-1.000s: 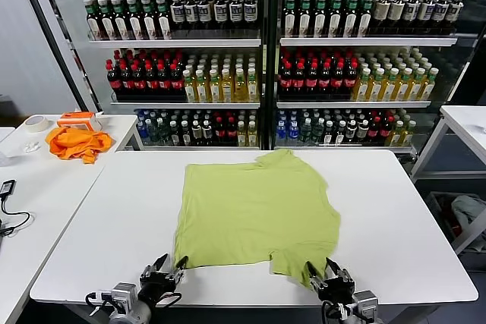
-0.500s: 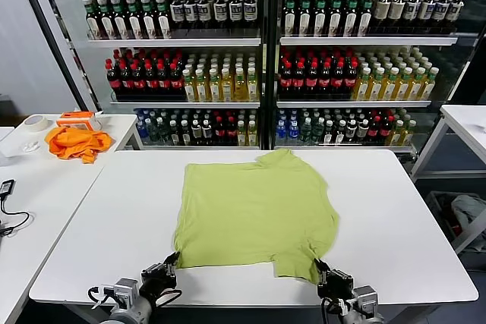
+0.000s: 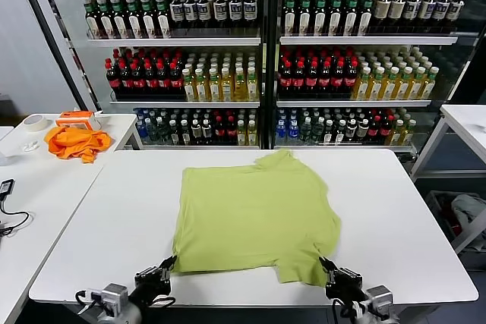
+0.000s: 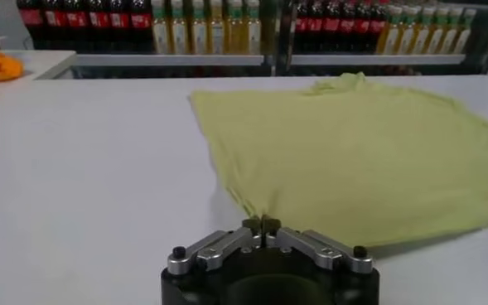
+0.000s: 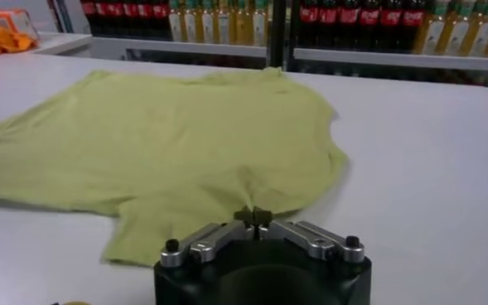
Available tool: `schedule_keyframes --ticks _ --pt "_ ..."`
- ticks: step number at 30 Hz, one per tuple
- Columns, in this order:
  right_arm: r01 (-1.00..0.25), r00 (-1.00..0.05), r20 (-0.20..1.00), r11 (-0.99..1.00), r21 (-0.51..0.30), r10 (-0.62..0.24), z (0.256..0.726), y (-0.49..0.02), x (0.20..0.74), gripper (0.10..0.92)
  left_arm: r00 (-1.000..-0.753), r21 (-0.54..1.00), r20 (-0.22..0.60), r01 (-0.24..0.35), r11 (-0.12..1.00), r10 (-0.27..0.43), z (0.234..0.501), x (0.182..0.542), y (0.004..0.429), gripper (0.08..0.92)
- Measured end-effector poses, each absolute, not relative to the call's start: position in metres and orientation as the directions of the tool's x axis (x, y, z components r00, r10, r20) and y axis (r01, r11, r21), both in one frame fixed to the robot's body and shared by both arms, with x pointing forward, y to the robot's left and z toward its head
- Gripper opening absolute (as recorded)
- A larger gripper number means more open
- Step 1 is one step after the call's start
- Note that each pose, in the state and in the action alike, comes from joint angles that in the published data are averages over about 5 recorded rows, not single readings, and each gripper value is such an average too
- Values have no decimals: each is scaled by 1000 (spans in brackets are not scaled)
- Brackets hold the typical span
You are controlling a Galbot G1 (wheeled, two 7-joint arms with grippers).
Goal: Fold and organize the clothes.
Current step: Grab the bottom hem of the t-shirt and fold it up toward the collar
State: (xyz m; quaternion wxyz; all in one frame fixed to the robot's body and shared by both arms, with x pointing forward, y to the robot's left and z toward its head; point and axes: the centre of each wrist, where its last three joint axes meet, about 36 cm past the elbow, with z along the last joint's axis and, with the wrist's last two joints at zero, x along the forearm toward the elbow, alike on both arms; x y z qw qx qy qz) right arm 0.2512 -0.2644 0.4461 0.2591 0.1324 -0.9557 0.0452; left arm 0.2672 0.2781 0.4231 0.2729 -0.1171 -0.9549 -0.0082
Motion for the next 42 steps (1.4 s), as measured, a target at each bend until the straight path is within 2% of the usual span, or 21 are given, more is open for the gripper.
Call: schedule_keyframes --ticks 8,14,20,27,42 --pt "-293 -832 499 956 -22 -243 457 -263 243 106 -808 -38 542 250 967 230 442 243 282 80" --pt "-303 -847 468 953 -31 -254 464 -261 258 106 -815 -37 527 261 965 240 452 246 286 80" --pt "-312 -859 441 949 -51 -259 462 -258 283 106 -830 -51 490 278 959 267 454 267 293 80" --pt "-314 -870 421 947 -67 -259 454 -253 316 106 -839 -67 463 289 955 287 441 297 304 80" --pt "-282 -865 452 956 -77 -219 427 -246 359 106 -837 -80 458 297 951 300 411 355 327 80"
